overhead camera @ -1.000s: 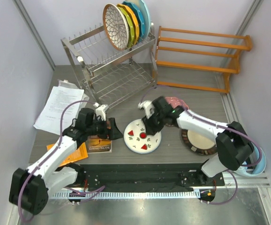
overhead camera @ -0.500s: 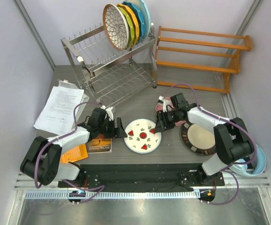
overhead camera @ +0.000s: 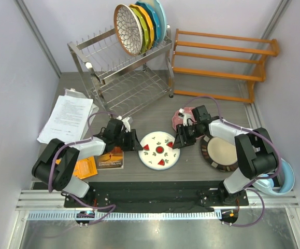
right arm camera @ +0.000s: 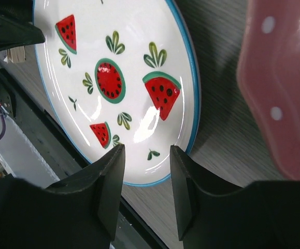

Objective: Load the plates into the dish rack

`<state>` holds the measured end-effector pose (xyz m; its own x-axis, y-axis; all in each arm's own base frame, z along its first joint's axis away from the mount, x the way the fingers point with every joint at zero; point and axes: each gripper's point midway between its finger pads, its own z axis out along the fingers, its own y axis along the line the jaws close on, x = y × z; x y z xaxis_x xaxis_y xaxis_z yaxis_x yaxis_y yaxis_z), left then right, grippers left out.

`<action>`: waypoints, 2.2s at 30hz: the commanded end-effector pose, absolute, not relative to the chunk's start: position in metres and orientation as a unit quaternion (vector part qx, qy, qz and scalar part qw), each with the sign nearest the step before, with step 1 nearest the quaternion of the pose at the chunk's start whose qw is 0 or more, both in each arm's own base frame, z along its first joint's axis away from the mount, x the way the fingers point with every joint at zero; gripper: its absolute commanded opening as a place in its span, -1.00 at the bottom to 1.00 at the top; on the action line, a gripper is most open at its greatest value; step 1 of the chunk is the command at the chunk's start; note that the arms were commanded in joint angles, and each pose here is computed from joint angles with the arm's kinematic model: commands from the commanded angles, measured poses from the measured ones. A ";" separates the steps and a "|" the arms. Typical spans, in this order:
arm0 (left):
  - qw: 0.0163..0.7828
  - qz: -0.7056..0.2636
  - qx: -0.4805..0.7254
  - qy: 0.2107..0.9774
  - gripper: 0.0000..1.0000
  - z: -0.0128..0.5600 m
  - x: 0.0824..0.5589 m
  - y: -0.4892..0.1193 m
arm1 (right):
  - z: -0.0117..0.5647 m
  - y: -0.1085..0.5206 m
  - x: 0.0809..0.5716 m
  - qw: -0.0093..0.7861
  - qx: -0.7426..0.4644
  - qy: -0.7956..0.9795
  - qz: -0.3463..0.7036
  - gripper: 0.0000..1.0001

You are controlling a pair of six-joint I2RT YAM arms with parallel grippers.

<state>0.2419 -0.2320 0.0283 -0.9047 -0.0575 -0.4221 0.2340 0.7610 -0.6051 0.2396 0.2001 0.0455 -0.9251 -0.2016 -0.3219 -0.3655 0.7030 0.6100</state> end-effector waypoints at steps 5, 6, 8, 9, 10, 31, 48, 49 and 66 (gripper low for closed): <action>0.205 -0.317 0.055 0.924 -0.66 0.011 0.243 -0.228 | 0.037 0.179 0.257 0.121 -0.142 0.928 0.321 -0.09; 0.202 -0.317 0.056 0.925 -0.73 0.010 0.241 -0.228 | 0.036 0.178 0.257 0.121 -0.145 0.929 0.318 -0.08; 0.204 -0.314 0.057 0.926 -0.93 0.009 0.241 -0.227 | 0.036 0.176 0.260 0.124 -0.145 0.930 0.314 -0.09; 0.202 -0.311 0.059 0.927 -0.99 0.008 0.240 -0.226 | 0.037 0.175 0.260 0.124 -0.147 0.930 0.313 -0.09; 0.202 -0.308 0.060 0.928 -1.00 0.007 0.240 -0.225 | 0.039 0.172 0.264 0.130 -0.148 0.931 0.308 -0.08; 0.234 -0.346 0.090 0.904 -1.00 0.031 0.238 -0.217 | 0.033 0.182 0.255 0.066 -0.169 0.907 0.380 -0.04; 0.247 -0.371 0.088 0.891 -1.00 0.043 0.259 -0.234 | 0.027 0.225 0.219 -0.032 -0.232 0.862 0.449 0.02; 0.247 -0.370 0.087 0.891 -1.00 0.043 0.259 -0.234 | 0.026 0.227 0.221 -0.033 -0.230 0.862 0.450 0.02; 0.258 -0.372 0.080 0.888 -1.00 0.046 0.259 -0.233 | 0.029 0.254 0.250 0.000 -0.159 0.866 0.474 -0.49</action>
